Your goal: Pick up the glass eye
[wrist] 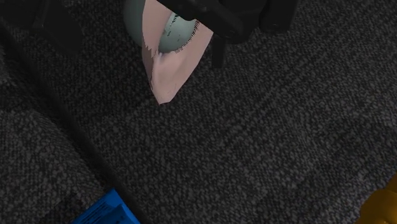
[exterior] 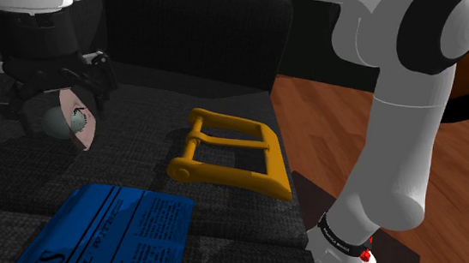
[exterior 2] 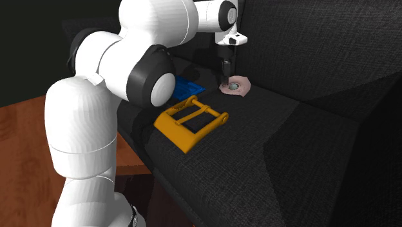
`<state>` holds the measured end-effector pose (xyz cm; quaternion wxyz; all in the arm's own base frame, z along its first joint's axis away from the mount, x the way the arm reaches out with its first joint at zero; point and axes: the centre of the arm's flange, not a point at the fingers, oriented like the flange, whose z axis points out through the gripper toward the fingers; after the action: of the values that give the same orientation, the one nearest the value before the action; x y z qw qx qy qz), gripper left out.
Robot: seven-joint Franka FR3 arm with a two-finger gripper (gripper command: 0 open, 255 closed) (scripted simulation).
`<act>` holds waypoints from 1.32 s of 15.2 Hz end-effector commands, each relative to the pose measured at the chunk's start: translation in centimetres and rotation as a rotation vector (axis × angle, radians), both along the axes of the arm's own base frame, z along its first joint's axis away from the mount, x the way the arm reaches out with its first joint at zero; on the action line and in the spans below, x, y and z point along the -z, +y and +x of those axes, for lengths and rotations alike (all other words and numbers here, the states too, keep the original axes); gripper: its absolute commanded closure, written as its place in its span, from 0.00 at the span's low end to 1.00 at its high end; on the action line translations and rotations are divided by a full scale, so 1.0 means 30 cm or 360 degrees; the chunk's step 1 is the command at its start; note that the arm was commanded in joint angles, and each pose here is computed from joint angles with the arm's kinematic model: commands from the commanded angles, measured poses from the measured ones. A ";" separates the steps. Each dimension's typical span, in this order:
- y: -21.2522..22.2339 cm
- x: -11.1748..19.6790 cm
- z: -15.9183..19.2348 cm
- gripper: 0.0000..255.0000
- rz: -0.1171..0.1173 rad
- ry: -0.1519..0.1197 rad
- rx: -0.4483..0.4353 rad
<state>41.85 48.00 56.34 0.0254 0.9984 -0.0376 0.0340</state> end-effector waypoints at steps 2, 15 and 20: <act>0.004 0.045 0.000 0.00 0.0001 -0.0001 0.0000; 0.004 0.010 0.000 1.00 0.0001 -0.0001 0.0000; 0.004 -0.078 0.000 1.00 0.0001 -0.0001 0.0000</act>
<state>41.96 48.07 58.05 0.0250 0.9984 -0.0376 0.0342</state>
